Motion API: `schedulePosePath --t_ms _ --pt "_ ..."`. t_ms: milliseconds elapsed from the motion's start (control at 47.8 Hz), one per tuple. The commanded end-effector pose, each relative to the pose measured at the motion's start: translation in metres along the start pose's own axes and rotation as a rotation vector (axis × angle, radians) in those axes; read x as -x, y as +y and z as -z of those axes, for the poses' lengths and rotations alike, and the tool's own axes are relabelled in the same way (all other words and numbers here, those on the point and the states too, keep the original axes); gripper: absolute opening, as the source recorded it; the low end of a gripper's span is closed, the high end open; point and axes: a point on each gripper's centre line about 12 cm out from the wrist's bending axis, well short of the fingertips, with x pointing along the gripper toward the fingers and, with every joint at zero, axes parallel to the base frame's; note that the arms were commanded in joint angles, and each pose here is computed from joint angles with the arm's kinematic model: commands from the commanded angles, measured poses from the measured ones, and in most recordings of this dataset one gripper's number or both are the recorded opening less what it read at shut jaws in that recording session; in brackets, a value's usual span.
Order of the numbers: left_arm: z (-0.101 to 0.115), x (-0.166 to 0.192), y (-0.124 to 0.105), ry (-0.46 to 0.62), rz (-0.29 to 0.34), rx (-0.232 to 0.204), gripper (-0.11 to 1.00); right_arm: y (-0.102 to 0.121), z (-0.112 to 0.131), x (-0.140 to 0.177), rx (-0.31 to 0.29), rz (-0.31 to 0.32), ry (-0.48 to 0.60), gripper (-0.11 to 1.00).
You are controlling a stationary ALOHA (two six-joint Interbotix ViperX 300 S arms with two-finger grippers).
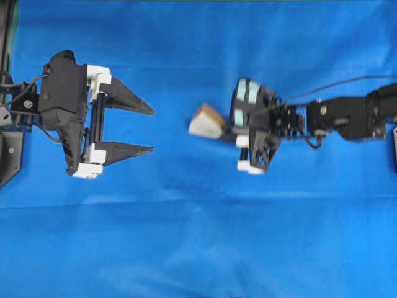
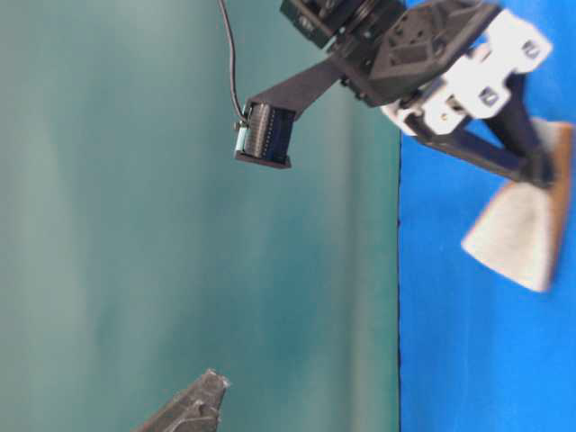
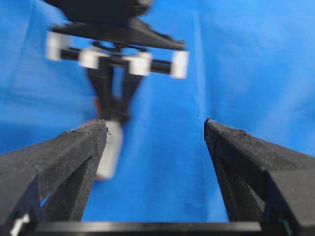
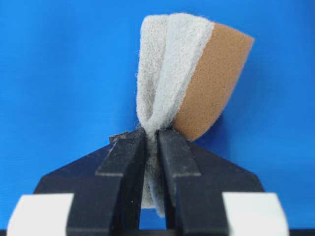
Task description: Hand over the sponge with the left arm and wipe it with the right arm.
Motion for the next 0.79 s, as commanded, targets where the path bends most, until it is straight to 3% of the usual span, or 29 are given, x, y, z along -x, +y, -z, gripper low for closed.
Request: schedulePosePath --t_ms 0,167,355,523,774 --pt "-0.007 0.001 -0.001 -0.026 0.004 -0.004 0.76 0.037 0.0 0.003 0.026 -0.068 -0.003 0.14" --pt "-0.007 0.001 -0.001 -0.026 0.004 -0.001 0.76 0.058 -0.001 0.004 0.035 -0.103 0.001 0.14" --pt "-0.007 0.001 -0.001 -0.026 0.004 -0.002 0.76 0.052 -0.003 0.004 0.034 -0.087 0.023 0.14" --pt "-0.007 0.0 -0.001 -0.024 0.004 -0.001 0.76 0.015 -0.003 0.004 0.0 -0.019 0.034 0.14" --pt "-0.007 0.0 -0.001 -0.024 0.004 0.001 0.76 -0.066 0.0 0.017 -0.047 0.125 0.029 0.14"
